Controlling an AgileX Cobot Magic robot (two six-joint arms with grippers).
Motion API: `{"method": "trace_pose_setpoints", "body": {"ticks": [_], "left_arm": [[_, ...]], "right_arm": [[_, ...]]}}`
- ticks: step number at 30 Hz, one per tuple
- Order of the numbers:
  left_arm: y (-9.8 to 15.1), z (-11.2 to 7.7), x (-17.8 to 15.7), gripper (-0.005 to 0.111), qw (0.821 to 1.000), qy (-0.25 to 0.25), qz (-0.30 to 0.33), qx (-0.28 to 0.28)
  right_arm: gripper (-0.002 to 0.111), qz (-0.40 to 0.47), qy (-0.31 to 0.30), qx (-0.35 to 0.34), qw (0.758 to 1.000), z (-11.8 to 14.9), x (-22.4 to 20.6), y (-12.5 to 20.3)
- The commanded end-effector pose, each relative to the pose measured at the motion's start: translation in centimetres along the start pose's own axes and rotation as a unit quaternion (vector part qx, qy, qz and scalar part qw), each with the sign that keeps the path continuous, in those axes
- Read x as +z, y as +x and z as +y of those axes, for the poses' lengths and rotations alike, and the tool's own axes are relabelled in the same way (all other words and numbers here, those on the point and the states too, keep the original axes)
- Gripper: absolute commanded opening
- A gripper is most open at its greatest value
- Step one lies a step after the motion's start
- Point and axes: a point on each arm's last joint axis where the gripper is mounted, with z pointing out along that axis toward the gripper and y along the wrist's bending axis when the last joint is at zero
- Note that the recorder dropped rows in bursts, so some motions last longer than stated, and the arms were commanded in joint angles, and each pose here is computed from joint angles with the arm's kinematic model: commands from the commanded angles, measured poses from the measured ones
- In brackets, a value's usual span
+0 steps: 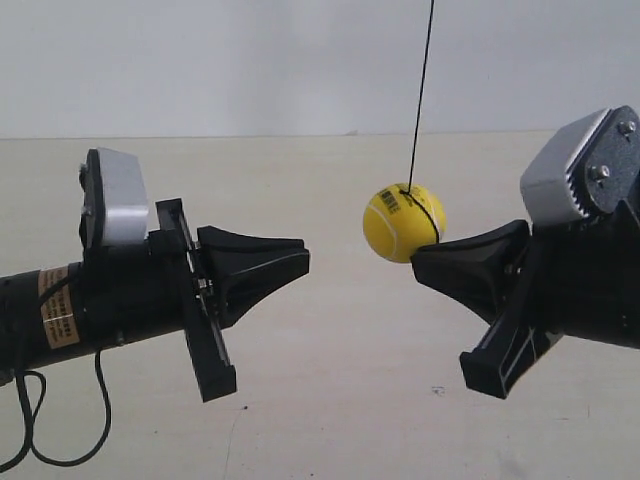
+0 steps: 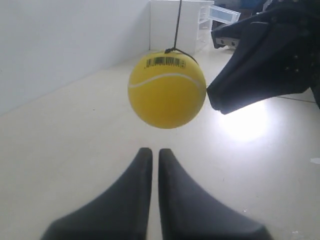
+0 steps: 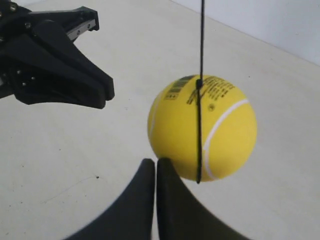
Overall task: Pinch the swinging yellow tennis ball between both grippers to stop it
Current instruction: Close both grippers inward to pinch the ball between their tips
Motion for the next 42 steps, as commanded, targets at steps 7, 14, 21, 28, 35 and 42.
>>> {"method": "trace_pose_setpoints", "body": {"ticks": [7,14,21,28,35,42], "left_arm": [[0.1,-0.2,0.2,0.005,1.0,0.015,0.003,0.0],[-0.2,-1.1,0.2,0.005,0.998,0.061,-0.015,-0.003],[-0.5,-1.4,0.6,0.005,0.997,0.073,-0.017,-0.015],[-1.3,-2.1,1.7,0.005,0.995,0.092,-0.032,0.0],[-1.1,-1.8,1.7,0.005,0.997,0.079,-0.022,-0.002],[-0.9,-1.8,1.7,0.005,0.997,0.075,-0.011,0.0]], "right_arm": [[0.0,-0.013,0.005,-0.005,1.0,-0.1,0.0,-0.3],[0.0,-0.039,-0.036,-0.002,0.999,0.7,-0.1,-0.8],[0.0,-0.041,-0.051,0.004,0.998,0.9,-0.1,-0.8],[0.0,-0.035,-0.05,0.0,0.998,0.9,-0.1,-0.7],[0.0,-0.03,-0.043,-0.001,0.999,0.8,-0.1,-0.6],[0.0,-0.03,-0.043,-0.001,0.999,0.8,-0.1,-0.6]]}}
